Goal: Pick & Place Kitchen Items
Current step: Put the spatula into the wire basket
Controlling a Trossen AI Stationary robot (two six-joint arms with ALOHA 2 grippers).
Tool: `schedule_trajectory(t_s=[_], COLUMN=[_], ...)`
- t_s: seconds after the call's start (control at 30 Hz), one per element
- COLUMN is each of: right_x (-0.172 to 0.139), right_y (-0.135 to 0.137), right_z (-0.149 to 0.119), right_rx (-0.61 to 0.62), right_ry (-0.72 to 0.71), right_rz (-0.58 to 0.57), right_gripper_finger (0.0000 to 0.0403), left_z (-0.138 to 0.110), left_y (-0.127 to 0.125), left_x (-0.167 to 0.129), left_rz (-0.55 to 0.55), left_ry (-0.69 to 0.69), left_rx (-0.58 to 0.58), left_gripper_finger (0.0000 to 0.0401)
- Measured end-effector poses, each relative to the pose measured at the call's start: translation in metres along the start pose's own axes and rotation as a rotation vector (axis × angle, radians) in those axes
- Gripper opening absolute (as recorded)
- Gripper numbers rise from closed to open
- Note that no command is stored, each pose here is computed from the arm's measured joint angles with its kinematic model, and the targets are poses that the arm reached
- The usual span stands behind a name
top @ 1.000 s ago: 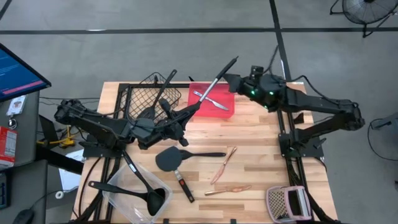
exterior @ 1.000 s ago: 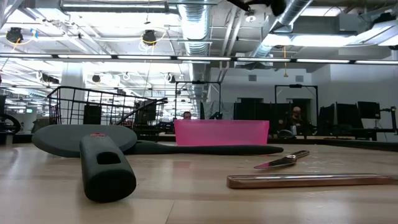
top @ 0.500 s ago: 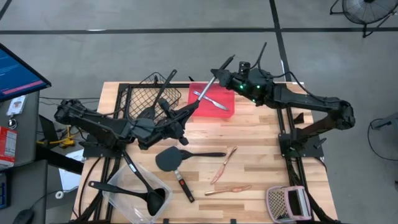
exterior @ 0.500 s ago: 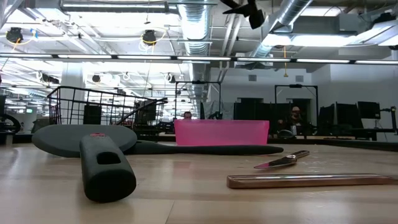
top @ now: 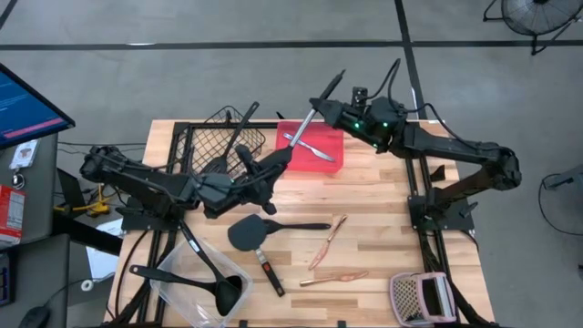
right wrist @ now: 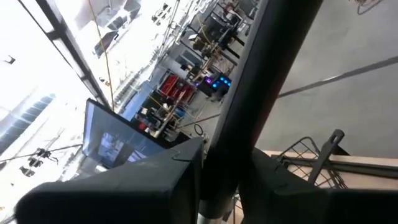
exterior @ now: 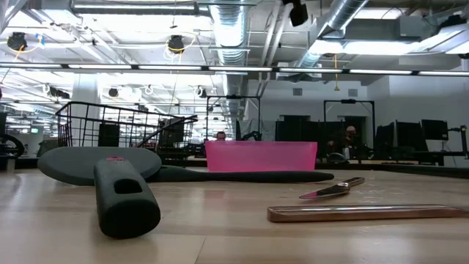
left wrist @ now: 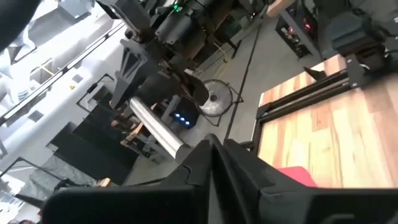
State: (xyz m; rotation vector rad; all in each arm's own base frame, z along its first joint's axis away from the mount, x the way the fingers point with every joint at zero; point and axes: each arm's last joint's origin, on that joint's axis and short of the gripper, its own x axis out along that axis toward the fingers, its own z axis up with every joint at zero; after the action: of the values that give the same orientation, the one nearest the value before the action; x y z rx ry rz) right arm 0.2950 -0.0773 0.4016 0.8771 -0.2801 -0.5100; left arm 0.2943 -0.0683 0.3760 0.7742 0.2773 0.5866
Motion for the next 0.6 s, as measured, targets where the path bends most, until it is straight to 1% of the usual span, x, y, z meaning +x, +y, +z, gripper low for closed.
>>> schedule_trajectory(t_s=[0.13,0.27,0.3,0.33,0.43,0.5,0.6], right_x=[-0.001,-0.001,-0.001,0.000,0.000,-0.001,0.001], right_y=[0.001,0.003,0.003,0.000,-0.004,-0.001,-0.001], right_z=[0.001,0.002,0.002,0.002,0.004,0.009,0.008], right_rx=[-0.028,-0.062,-0.075,-0.121,-0.177,-0.190,-0.235], right_ry=[-0.007,-0.025,-0.024,-0.024,-0.045,-0.096,-0.121], right_rz=[0.008,0.031,0.031,0.011,-0.020,-0.031,-0.046], right_gripper_finger=[0.0066,0.0066,0.0065,0.0058,0.0057,0.0057,0.0057], left_z=[0.001,0.004,0.005,0.006,0.010,0.013,0.017], left_y=[-0.001,-0.001,-0.001,0.001,0.008,0.011,0.023], left_x=[-0.003,-0.008,-0.009,-0.012,-0.024,-0.034,-0.050], left_rz=[0.020,0.037,0.042,0.058,0.088,0.072,0.056], left_ry=[0.018,0.025,0.027,0.033,0.040,0.018,-0.026], left_rx=[-0.024,-0.034,-0.038,-0.049,-0.077,-0.091,-0.174], left_gripper_finger=[0.0076,0.0133,0.0148,0.0163,0.0203,0.0224,0.0241])
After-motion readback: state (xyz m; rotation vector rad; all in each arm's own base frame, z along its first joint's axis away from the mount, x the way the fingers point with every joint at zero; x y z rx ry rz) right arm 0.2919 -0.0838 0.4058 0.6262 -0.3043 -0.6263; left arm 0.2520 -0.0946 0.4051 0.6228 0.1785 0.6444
